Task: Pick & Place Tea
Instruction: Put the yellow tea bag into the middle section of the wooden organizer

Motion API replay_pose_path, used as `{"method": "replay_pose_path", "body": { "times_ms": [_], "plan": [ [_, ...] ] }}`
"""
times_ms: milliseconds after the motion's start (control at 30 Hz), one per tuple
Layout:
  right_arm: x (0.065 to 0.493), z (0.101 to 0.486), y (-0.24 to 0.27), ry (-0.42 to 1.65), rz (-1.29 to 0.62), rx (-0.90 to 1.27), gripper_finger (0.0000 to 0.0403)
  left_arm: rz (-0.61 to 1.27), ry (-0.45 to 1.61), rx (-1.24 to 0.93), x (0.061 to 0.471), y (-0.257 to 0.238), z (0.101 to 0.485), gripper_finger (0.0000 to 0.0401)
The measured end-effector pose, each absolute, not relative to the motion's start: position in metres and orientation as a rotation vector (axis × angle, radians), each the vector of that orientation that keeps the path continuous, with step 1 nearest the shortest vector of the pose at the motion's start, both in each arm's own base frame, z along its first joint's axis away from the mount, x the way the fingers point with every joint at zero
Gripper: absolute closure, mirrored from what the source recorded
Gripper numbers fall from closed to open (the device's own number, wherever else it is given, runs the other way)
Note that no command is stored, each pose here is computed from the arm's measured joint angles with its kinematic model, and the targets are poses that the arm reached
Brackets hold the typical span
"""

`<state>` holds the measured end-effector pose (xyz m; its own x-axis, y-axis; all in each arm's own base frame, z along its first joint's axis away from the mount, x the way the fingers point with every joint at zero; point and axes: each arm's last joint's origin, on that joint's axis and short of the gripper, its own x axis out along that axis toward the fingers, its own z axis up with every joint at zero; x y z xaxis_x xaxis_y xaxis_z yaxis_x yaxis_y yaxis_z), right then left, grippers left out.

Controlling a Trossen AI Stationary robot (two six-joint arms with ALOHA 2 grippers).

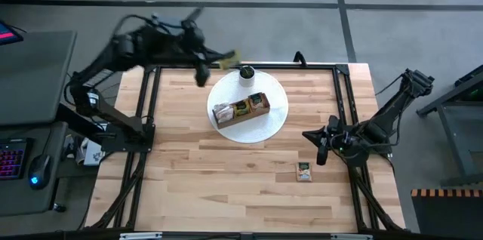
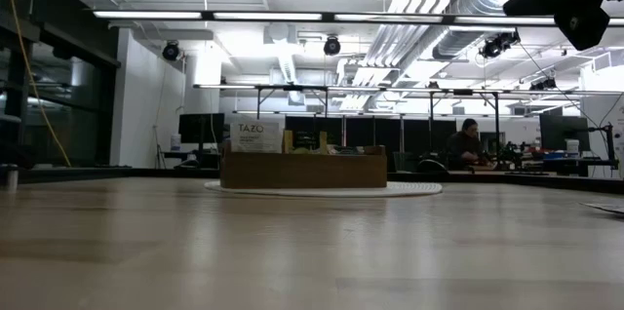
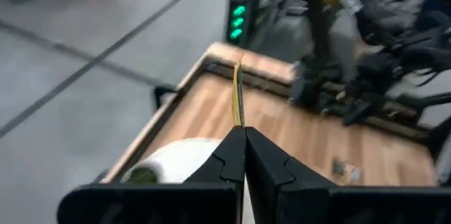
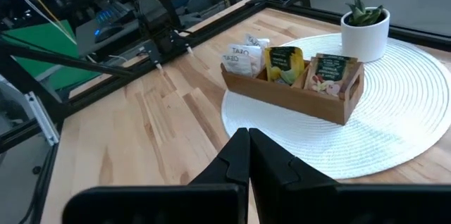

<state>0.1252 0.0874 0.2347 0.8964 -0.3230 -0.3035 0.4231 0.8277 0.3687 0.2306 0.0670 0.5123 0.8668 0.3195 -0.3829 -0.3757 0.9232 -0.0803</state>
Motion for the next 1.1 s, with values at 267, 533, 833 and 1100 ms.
{"method": "replay_pose_path", "body": {
  "times_ms": [267, 533, 833, 1100],
  "plan": [
    [0.130, 0.234, 0.083, 0.272, -0.393, 0.443, 0.0403, 0.301, 0.255, -0.223, 0.261, 0.074, 0.433, 0.0401],
    [0.133, 0.234, 0.080, 0.286, -0.396, 0.443, 0.0403, 0.278, 0.158, -0.340, 0.277, 0.077, 0.346, 0.0401],
    [0.135, 0.233, 0.076, 0.300, -0.400, 0.458, 0.0403, 0.343, 0.311, -0.313, 0.307, 0.056, 0.281, 0.0401],
    [0.138, 0.234, 0.074, 0.301, -0.398, 0.480, 0.0403, 0.429, 0.442, -0.222, 0.329, 0.029, 0.243, 0.0401]
  ]
}}
